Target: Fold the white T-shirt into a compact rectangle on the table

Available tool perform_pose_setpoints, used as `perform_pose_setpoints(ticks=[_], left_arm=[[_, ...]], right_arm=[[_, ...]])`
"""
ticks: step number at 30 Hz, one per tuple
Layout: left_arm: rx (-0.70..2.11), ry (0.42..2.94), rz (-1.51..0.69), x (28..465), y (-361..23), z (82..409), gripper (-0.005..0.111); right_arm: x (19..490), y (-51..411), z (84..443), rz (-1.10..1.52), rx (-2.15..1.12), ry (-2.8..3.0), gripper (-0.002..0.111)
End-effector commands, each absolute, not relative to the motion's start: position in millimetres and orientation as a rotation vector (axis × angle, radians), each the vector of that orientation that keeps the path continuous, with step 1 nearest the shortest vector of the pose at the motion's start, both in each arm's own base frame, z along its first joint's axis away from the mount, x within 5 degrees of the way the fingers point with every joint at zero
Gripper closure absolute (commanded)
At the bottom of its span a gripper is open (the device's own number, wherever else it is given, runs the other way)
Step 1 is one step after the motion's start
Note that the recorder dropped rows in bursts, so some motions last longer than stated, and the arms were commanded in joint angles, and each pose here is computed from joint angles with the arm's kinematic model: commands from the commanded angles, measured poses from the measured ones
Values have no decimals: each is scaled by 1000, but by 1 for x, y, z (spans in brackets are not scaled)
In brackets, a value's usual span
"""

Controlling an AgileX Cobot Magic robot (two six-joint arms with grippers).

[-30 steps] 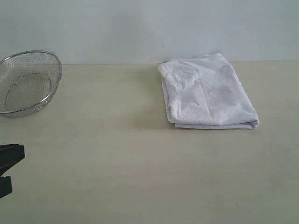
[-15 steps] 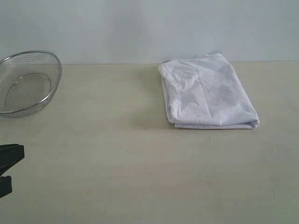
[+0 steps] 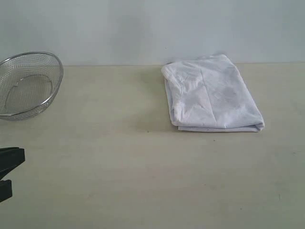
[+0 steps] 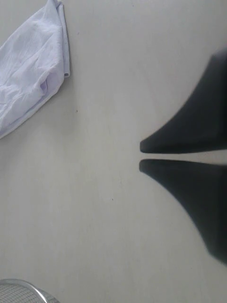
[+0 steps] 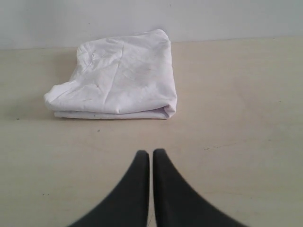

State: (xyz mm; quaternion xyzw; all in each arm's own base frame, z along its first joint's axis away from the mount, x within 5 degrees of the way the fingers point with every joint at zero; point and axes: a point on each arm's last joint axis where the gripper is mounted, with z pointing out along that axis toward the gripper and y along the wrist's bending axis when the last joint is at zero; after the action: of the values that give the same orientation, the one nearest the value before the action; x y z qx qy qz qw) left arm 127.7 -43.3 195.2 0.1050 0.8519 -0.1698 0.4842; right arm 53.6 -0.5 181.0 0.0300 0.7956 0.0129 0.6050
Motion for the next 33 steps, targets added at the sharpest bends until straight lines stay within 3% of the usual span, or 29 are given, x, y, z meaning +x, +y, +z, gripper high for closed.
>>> perform_pose_setpoints(ticks=[1,9,17,25,27,29,31,33], left_arm=[[257,2072,-410,127,-43,195,102],[271,2018,-383,124,-41,201,102],[223,1641,-180,90,-23,243,102],[187,1388,-103,57,-19,262,102],[123,1391,-180,56,-19,262,102],[-77,1407,-425,56,-19,261,102],[-314,1401,-815,54,-25,262,102],[-341,1412,-929,49,-30,261,102]], right_arm=[[53,-1,182,20,67,1829,109],[53,-1,182,20,67,1829,109],[53,-1,182,20,67,1829,109],[53,-1,182,20,67,1829,109],[53,-1,182,20,67,1831,109],[53,-1,182,20,67,1831,109],[53,-1,182,20,67,1831,109],[53,-1,182,20,67,1831,109]])
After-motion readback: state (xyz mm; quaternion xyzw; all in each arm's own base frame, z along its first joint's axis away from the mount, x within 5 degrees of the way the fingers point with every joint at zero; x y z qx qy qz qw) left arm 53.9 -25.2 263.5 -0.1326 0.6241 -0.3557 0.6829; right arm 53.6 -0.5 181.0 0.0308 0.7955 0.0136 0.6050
